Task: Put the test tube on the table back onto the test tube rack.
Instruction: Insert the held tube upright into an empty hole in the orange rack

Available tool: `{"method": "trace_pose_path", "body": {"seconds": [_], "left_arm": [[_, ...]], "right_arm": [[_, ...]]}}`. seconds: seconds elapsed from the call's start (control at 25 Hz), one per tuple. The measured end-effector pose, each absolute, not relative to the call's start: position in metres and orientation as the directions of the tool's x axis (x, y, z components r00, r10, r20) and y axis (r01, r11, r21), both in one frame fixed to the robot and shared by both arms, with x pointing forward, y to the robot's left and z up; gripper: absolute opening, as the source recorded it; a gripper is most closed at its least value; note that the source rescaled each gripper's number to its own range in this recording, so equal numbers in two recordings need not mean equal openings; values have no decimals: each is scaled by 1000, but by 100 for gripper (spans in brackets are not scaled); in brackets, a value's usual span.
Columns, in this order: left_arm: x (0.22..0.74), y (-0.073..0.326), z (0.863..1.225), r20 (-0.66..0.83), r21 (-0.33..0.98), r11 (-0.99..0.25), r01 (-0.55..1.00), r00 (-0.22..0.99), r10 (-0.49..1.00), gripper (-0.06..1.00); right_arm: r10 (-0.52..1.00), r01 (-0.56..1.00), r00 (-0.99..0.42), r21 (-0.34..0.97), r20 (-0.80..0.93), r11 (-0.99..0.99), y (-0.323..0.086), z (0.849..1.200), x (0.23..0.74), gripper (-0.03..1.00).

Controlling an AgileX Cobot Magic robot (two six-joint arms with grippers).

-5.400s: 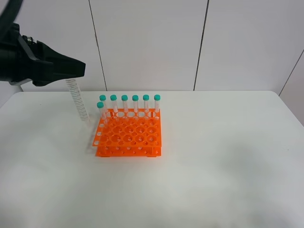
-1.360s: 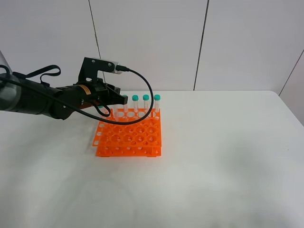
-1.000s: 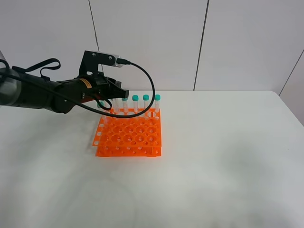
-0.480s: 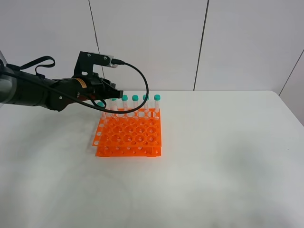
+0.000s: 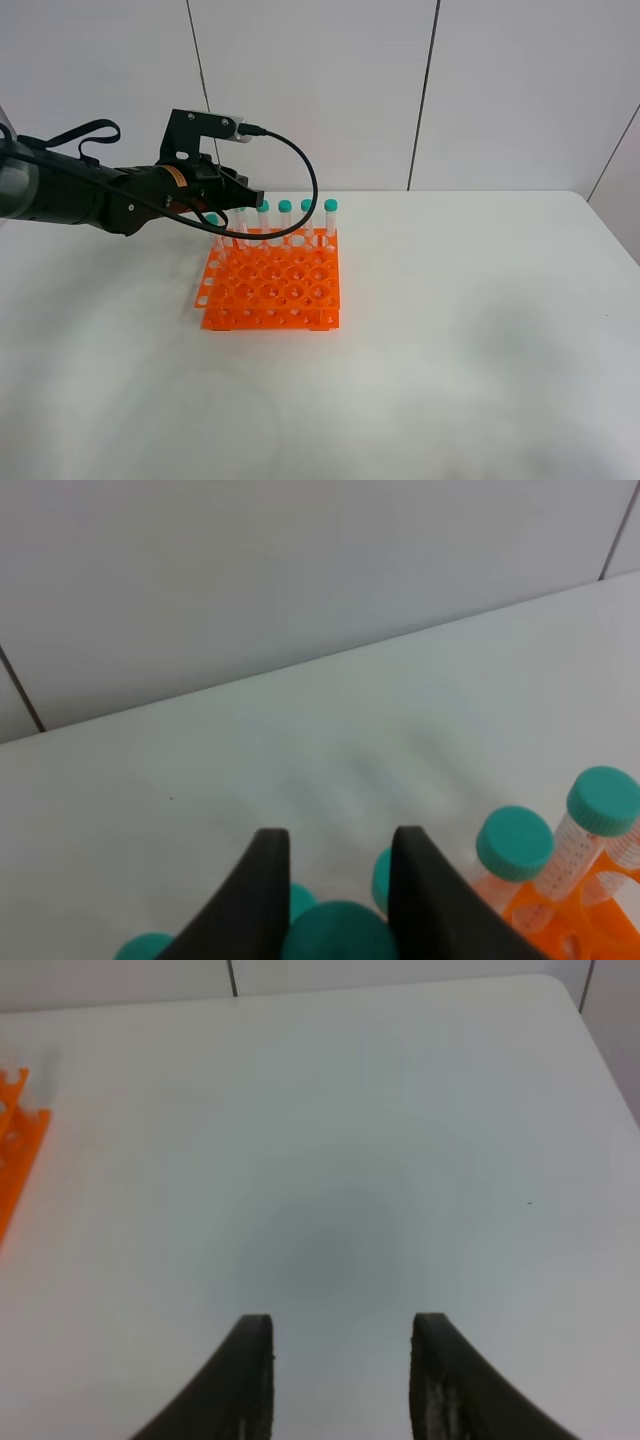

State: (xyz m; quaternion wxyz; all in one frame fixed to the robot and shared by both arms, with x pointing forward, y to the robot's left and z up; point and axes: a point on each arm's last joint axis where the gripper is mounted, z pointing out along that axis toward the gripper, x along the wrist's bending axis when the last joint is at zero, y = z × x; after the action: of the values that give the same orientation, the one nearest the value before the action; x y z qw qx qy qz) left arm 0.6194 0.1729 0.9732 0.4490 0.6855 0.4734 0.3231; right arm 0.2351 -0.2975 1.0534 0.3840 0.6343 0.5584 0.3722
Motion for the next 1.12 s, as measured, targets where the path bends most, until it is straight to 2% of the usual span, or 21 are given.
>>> {"method": "trace_pose_path", "body": {"seconds": [0.76,1.12], "left_arm": [[614,175,958,-4,926,-121,357,331,944,0],[617,174,937,-6,913,-129,386,331,944,0]], "right_arm": [[994,422,99,903,43,-82,-298,1053,235,39],[994,422,99,903,43,-82,-298,1053,235,39]]}}
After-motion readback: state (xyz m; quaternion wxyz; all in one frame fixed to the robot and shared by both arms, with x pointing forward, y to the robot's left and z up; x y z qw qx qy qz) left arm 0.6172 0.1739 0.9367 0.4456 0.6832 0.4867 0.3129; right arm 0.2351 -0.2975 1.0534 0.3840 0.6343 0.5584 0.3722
